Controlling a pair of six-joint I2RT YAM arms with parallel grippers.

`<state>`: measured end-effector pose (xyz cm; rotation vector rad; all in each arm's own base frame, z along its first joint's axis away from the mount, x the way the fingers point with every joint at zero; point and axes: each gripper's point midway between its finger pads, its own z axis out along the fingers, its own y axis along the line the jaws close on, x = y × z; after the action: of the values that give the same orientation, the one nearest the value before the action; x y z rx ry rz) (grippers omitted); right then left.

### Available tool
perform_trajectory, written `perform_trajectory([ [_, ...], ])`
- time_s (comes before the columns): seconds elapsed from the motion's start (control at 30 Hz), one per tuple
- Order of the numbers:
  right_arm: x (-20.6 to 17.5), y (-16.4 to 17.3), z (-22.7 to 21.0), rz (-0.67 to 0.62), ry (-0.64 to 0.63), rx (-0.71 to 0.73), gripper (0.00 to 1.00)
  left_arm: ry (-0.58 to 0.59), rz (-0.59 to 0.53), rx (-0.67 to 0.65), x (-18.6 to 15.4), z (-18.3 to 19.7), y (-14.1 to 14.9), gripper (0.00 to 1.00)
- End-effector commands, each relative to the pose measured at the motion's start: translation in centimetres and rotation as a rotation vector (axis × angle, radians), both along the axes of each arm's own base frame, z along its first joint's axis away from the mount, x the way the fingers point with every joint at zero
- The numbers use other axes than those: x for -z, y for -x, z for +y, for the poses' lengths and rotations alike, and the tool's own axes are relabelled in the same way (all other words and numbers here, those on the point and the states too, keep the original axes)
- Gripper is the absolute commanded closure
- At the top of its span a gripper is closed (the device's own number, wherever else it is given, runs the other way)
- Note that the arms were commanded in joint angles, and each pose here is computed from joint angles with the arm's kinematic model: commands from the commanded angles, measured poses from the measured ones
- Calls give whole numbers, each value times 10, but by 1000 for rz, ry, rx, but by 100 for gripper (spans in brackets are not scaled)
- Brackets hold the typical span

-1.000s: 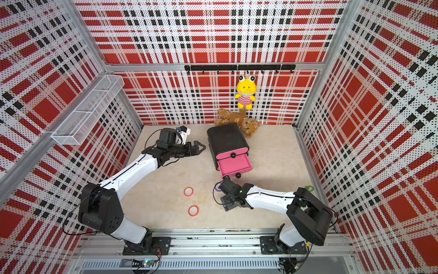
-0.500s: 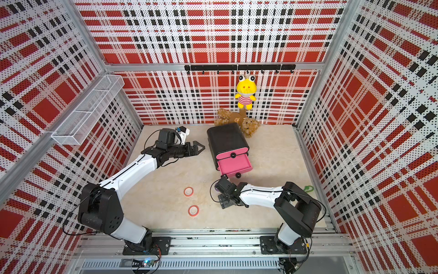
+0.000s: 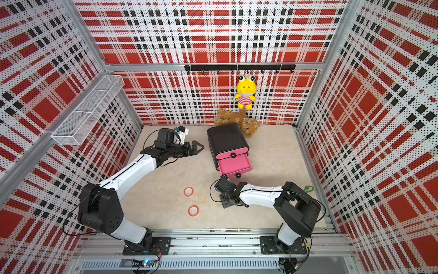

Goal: Place the transparent tape into the drawer according to color
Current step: Pick up the tape at the center of the board.

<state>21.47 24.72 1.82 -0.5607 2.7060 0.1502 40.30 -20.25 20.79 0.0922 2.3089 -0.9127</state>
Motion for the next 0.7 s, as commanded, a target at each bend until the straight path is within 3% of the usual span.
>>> perform_trajectory([
  [0.0,10,11,-5,63,47,-9,44,16,-48,8,-16,3,1,1],
  [0.2,8,11,-4,64,45,-8,53,19,-51,10,-17,3,1,1],
  [0.67,-33,7,-1,19,-20,8,55,22,-61,7,-23,3,0,1],
])
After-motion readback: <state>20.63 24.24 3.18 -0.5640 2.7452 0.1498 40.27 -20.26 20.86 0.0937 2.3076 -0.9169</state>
